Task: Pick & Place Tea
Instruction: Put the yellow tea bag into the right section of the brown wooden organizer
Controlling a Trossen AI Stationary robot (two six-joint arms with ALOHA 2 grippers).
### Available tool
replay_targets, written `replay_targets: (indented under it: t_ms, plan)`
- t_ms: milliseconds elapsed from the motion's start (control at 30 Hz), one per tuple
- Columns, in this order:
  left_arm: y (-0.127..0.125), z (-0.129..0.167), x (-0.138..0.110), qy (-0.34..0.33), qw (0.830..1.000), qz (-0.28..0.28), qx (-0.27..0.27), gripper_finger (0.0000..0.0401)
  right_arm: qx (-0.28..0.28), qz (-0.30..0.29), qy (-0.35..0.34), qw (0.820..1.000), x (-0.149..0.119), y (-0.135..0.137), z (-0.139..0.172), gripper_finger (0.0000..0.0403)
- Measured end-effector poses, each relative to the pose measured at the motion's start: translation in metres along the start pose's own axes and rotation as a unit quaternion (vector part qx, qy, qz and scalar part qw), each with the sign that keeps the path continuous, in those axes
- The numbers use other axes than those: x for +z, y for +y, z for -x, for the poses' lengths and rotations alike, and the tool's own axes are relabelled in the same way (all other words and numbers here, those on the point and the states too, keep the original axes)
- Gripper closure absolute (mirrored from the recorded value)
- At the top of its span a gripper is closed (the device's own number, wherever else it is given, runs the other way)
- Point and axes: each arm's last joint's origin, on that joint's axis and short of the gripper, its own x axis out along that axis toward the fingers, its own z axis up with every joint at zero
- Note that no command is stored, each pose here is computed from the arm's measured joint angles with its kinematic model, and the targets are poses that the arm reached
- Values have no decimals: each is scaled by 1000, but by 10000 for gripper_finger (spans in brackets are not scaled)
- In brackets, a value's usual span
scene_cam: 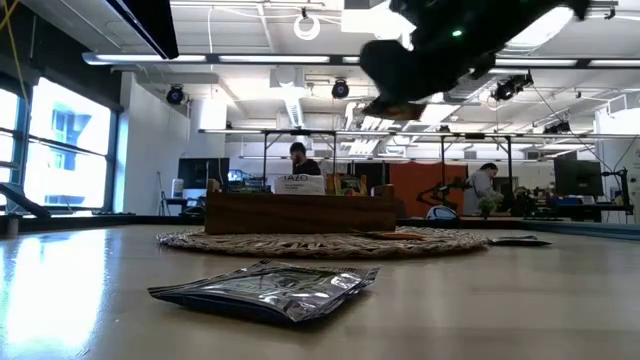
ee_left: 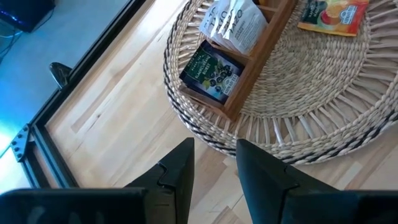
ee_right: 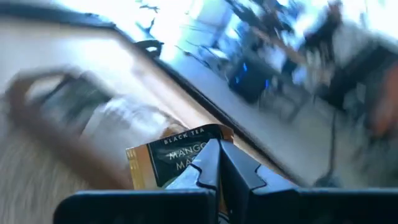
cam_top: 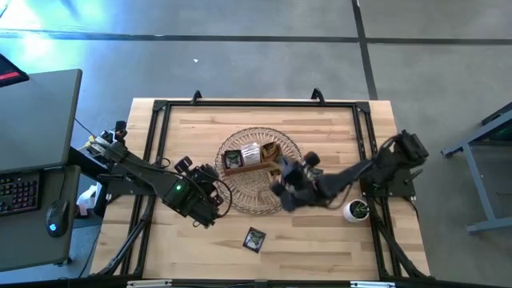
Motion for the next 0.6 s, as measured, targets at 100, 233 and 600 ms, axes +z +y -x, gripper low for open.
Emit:
replay_targets:
  t_ms: [100,233,600]
  plan:
    - [0,0,0,-1,1000,1,-1,284,-8,-95,38,995,2,-9,-33,395]
    - [0,0,0,-1,1000,2,-1,284,5,-163,94,982,-4,-18,-70,400]
    - [0,0,0,-7,1000,-3,2,284,30,-258,69,963,-24,-4,-95,401]
